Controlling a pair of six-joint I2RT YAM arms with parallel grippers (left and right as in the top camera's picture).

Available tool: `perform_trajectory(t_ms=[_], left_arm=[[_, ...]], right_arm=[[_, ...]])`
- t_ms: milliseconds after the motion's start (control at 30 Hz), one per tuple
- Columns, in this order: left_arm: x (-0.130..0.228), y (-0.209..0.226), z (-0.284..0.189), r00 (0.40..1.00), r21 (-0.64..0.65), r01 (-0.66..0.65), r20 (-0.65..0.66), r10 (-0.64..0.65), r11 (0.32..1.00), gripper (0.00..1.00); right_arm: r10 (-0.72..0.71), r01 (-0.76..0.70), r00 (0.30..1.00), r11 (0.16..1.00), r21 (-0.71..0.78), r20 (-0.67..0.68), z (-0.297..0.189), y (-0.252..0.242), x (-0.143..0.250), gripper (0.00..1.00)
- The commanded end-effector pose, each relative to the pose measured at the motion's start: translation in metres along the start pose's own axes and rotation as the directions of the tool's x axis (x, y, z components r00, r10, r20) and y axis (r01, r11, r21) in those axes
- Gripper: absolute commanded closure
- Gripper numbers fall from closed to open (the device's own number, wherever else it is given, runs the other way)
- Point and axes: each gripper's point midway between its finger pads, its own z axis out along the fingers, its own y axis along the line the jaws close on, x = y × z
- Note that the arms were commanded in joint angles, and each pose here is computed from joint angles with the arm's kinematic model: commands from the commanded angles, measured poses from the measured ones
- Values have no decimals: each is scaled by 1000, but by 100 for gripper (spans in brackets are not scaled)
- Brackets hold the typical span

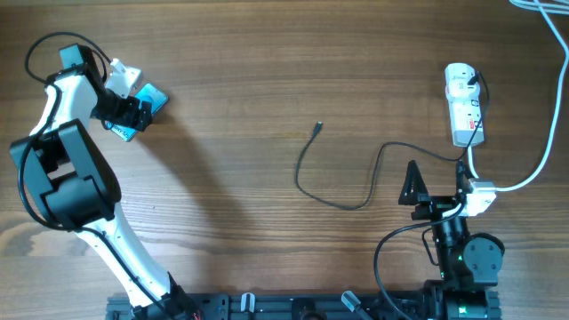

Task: Plug charger to phone and switch on socket
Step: 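Close the left gripper on the phone's end and lift it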

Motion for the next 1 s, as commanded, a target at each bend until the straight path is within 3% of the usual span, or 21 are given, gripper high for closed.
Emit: perform_trajectory(t_ms=[0,267,967], left_arm=[[30,-11,31,993,46,23,-113,-18,999,11],[32,-13,30,992,52,29,-123,-23,998,25],[27,-36,31,981,60,126,-158,-116,990,36]], right_arm=[[-19,19,1000,1000,8,16,-1,-1,-3,0],[-19,19,1000,1000,8,16,-1,-1,-3,0],[-18,18,1000,1000,8,16,-1,-1,-3,0]])
